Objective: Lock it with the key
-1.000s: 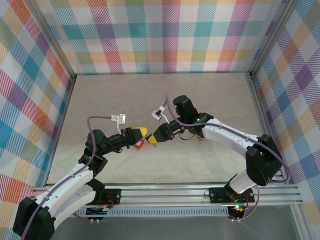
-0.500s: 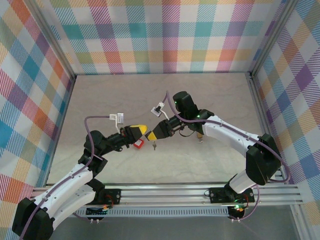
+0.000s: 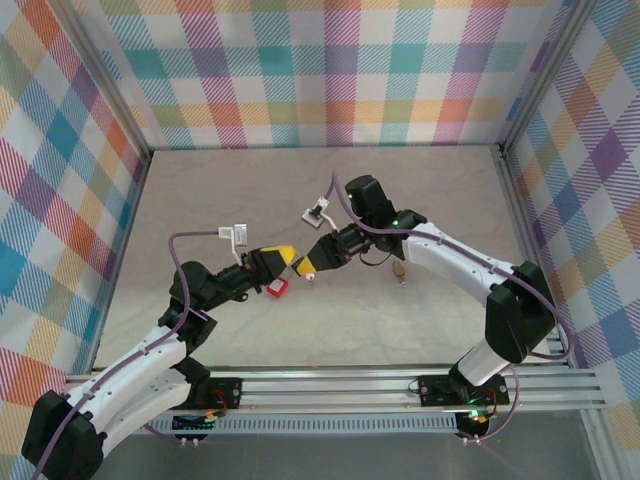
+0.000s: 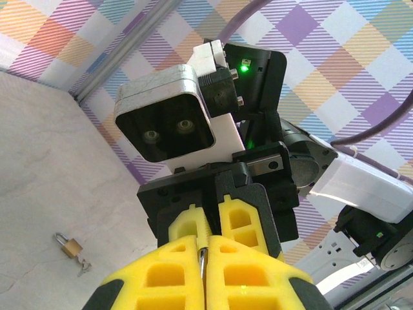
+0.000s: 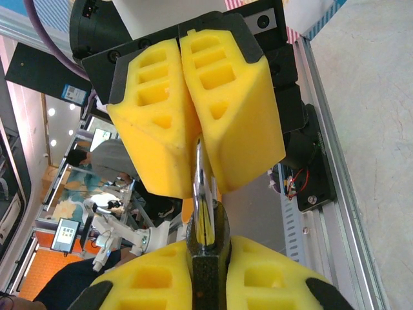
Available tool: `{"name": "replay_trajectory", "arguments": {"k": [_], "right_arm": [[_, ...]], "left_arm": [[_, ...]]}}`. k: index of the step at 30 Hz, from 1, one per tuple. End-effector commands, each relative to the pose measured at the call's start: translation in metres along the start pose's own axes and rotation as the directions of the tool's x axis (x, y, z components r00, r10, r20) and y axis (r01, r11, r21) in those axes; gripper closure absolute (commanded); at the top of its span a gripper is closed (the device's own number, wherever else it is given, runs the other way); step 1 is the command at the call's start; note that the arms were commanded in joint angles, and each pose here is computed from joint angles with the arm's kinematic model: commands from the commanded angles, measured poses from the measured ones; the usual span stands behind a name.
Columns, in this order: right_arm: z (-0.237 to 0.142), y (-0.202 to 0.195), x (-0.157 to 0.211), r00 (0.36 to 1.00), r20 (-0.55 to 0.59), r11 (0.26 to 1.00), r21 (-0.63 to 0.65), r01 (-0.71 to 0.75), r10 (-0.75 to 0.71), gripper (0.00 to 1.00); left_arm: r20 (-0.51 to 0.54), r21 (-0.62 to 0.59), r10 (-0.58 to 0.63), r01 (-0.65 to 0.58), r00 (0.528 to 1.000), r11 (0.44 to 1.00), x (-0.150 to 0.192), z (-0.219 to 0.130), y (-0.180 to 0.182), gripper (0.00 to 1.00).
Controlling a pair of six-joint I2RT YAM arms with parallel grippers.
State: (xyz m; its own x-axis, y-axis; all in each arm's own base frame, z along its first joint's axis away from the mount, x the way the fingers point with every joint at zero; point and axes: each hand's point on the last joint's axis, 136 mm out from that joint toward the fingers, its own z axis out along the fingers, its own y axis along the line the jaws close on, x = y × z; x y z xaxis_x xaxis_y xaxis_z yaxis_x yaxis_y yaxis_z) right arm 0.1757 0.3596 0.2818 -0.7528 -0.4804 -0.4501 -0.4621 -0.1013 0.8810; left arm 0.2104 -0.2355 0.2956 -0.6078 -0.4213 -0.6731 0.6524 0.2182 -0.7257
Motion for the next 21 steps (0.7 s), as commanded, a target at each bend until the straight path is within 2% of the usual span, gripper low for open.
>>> {"name": "replay_trajectory", "arguments": {"k": [1,14,21], "right_arm": [[-0.014,0.027,-0.043,0.975,0.083,0.979,0.021,0.205,-0.206,1.00],[-0.024,0.014,-0.060,0.962,0.111,0.961,0.148,0.233,-0.251,1.00],[-0.027,0.021,-0.070,0.942,0.136,0.946,0.156,0.286,-0.307,1.00]], "left_arm": [[-0.291,0.098,0.011,0.018,0.957,0.995,0.070,-0.001,-0.012,1.00],[-0.357,0.148,0.027,0.028,0.934,0.989,0.089,0.002,-0.026,1.00],[-0.403,0.175,0.038,0.036,0.914,0.984,0.102,0.002,-0.033,1.00]]}}
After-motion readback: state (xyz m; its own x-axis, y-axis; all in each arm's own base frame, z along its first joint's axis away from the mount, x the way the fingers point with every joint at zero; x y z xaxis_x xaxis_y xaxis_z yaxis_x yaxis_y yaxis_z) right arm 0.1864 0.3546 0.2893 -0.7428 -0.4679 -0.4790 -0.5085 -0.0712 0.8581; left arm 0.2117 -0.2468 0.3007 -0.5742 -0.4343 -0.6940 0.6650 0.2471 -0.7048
